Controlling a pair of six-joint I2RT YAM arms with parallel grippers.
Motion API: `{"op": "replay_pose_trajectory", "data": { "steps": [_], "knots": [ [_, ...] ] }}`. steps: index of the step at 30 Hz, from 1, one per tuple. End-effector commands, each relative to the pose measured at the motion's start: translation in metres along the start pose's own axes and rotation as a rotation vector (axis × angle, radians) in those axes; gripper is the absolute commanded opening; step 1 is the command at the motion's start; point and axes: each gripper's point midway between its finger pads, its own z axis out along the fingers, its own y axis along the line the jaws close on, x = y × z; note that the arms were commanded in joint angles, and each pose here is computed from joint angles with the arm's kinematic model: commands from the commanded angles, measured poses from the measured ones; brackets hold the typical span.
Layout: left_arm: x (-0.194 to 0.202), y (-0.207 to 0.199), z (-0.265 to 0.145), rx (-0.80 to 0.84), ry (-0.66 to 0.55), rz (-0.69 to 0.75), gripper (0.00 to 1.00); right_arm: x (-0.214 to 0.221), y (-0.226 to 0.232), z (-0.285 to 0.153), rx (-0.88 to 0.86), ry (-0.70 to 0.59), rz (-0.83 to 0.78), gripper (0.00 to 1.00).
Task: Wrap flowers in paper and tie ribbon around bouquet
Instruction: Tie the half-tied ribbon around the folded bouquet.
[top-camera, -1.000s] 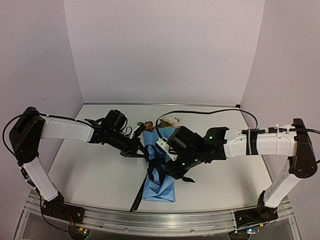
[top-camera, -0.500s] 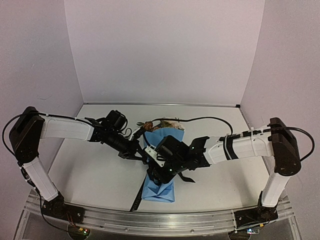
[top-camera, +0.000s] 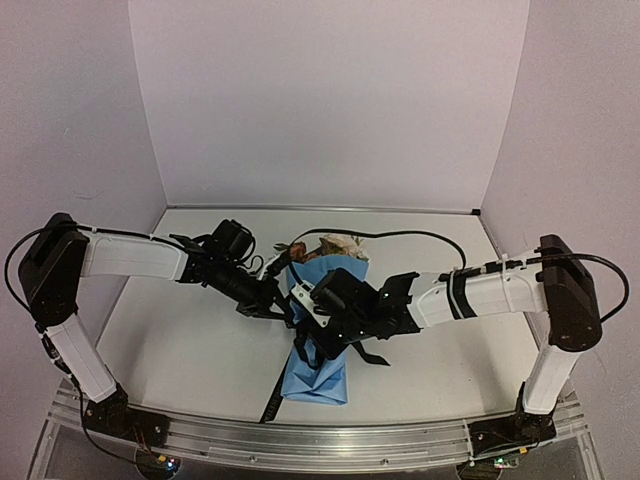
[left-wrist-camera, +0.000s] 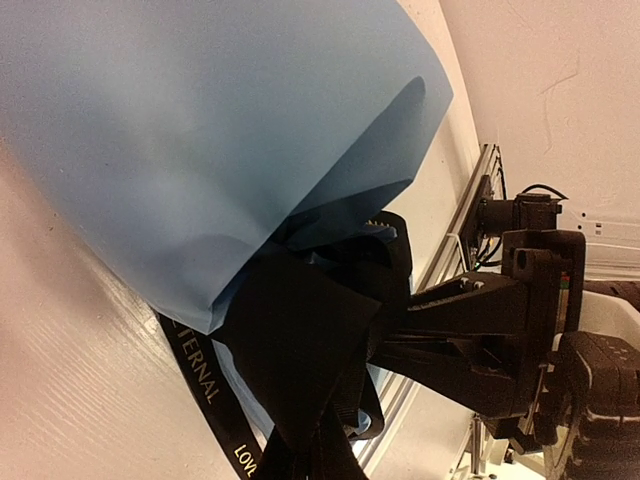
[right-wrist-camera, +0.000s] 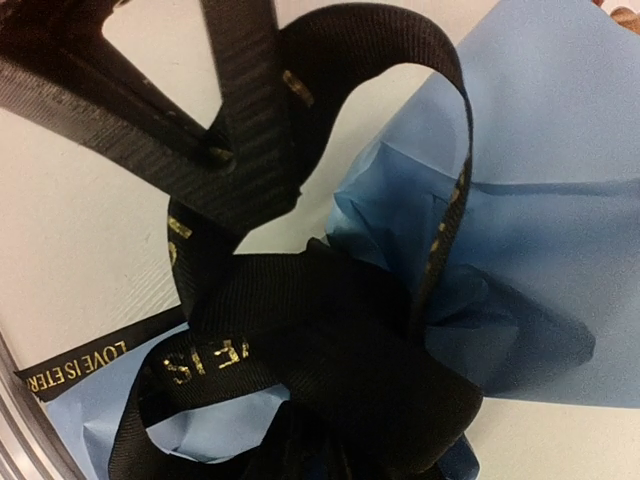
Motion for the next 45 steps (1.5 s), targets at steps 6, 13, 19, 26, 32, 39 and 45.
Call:
{"op": "replay_pose_trajectory", "data": {
  "steps": [6, 13, 19, 26, 32, 39, 45],
  "knots": [
    [-0.024, -0.005, -0.008, -0.028, -0.072, 0.015, 0.0, -0.008, -0.005, -0.04, 0.005, 0.018, -0.025, 0.0],
    [-0.027, 0.001, -0.007, -0.041, -0.081, -0.005, 0.0, 0.0, -0.016, -0.065, 0.044, 0.085, -0.044, 0.0],
    [-0.024, -0.005, -0.005, 0.002, -0.051, 0.014, 0.0, 0.006, 0.009, -0.065, -0.103, 0.111, -0.055, 0.2],
    [-0.011, -0.019, -0.005, 0.081, 0.021, 0.037, 0.0, -0.011, 0.038, -0.055, -0.25, 0.028, -0.045, 0.29],
    [-0.005, -0.019, -0.005, 0.092, 0.052, 0.032, 0.0, -0.014, 0.048, -0.04, -0.287, 0.008, -0.059, 0.34],
    [0.002, -0.022, -0.006, 0.111, 0.086, 0.035, 0.0, -0.002, 0.055, -0.023, -0.294, 0.009, -0.087, 0.36],
    [0.002, -0.02, -0.004, 0.111, 0.087, 0.025, 0.0, 0.006, 0.055, -0.015, -0.23, 0.023, -0.139, 0.34]
  ]
}}
